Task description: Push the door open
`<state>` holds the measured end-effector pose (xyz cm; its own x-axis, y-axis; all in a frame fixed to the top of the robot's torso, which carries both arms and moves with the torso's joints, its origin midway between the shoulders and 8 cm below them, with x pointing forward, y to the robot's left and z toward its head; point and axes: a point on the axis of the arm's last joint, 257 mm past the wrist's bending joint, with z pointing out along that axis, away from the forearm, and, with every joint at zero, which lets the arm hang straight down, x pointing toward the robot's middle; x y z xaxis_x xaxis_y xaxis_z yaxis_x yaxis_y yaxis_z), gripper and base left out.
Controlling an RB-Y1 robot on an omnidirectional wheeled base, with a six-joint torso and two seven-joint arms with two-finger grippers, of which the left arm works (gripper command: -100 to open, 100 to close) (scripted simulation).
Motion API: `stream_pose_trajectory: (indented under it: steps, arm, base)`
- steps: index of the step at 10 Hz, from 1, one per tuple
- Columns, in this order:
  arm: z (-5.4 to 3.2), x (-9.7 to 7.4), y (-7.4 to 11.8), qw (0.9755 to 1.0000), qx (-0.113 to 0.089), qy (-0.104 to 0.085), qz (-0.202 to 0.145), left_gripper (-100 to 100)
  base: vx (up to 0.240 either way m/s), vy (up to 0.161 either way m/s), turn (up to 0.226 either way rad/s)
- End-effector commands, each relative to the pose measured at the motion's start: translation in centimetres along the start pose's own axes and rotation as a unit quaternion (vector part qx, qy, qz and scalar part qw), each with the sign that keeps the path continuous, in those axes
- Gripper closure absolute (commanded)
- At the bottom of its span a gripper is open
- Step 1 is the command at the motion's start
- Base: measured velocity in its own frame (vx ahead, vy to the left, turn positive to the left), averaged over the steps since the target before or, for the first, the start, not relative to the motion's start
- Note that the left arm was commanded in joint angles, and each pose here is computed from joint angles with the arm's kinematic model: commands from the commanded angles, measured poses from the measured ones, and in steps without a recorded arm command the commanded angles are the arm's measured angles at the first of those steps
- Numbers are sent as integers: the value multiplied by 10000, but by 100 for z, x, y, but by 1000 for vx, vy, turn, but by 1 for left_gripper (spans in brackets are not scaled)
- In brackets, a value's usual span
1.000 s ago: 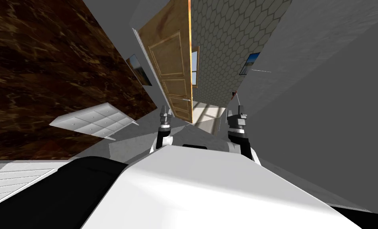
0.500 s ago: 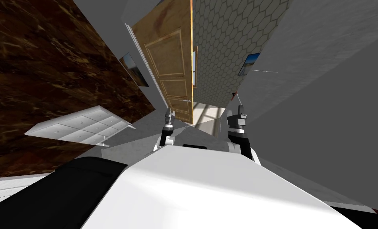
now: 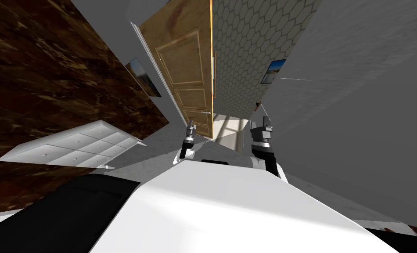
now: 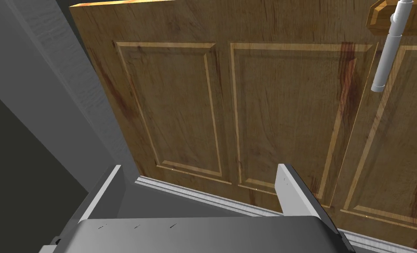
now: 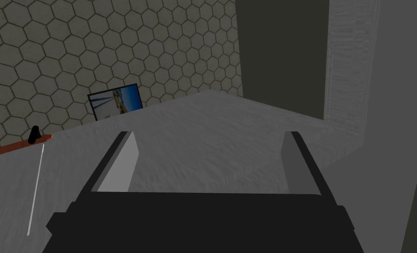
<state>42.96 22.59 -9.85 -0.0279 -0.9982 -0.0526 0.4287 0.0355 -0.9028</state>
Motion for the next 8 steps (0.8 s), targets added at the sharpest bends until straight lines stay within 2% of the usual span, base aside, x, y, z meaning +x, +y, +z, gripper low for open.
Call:
stream_pose_trajectory:
  steps: [1, 6, 7, 8]
  arm:
    - [7, 49, 167, 9999, -149, 54, -51, -100]
    - [23, 221, 634, 9977, -617, 224, -186, -100]
    - [23, 256, 725, 9969, -711, 258, -210, -100]
    - [19, 327, 899, 9952, -892, 325, -253, -100]
  base:
    - [98, 96, -82]
    - [85, 102, -77]
    - [83, 113, -67]
    - [112, 143, -139]
